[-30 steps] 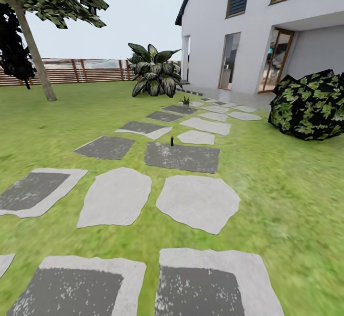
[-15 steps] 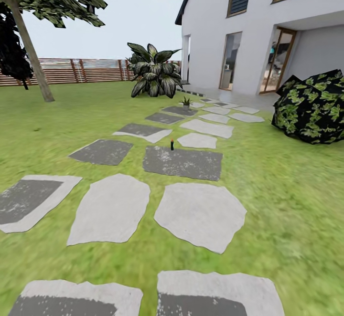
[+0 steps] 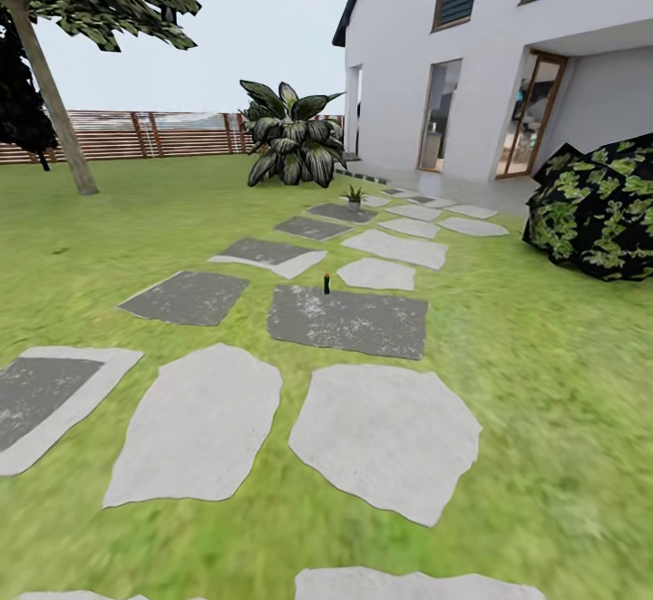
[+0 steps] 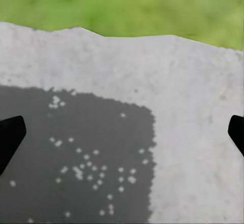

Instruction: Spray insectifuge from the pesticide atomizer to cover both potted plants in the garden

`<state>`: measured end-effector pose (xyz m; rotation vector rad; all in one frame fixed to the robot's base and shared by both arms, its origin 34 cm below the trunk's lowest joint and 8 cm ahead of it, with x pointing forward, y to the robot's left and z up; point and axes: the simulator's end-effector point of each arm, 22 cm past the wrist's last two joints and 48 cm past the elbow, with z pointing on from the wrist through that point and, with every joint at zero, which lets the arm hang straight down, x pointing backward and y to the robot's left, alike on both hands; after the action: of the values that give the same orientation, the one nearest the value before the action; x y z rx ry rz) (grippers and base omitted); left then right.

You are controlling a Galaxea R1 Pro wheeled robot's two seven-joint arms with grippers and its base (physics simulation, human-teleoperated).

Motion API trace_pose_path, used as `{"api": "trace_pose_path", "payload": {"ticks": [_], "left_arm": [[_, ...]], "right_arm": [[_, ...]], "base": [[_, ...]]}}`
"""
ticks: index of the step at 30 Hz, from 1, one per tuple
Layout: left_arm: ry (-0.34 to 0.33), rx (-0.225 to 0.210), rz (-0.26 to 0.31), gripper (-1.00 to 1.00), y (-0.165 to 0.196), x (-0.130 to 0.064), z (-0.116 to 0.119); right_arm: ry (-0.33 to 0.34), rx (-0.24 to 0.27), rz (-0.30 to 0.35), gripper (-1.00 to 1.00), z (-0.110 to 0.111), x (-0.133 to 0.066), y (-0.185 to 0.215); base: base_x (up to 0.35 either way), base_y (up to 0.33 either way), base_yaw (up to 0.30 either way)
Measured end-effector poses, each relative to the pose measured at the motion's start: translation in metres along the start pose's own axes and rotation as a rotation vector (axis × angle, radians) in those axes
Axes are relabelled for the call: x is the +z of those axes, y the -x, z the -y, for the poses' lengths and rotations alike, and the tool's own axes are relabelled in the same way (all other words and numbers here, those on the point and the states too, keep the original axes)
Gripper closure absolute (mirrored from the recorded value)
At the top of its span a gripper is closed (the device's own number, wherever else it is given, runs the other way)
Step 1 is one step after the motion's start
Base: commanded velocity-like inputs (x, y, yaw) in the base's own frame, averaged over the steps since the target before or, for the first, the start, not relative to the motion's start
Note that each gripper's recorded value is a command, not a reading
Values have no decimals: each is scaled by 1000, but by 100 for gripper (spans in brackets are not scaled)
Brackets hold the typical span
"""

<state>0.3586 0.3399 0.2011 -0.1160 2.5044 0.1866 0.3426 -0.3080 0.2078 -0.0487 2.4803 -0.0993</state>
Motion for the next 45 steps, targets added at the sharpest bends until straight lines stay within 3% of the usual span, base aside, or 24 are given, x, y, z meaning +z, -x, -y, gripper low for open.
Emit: {"api": "trace_pose_path", "payload": {"ticks": [20, 45], "left_arm": [[-2, 2, 0, -100, 0, 0, 1], [-2, 2, 0, -100, 0, 0, 1]], "right_arm": [[0, 1, 0, -100, 0, 0, 0], [0, 0, -1, -100, 0, 0, 0]], "base": [[337, -7, 0], [284, -161, 0]]}}
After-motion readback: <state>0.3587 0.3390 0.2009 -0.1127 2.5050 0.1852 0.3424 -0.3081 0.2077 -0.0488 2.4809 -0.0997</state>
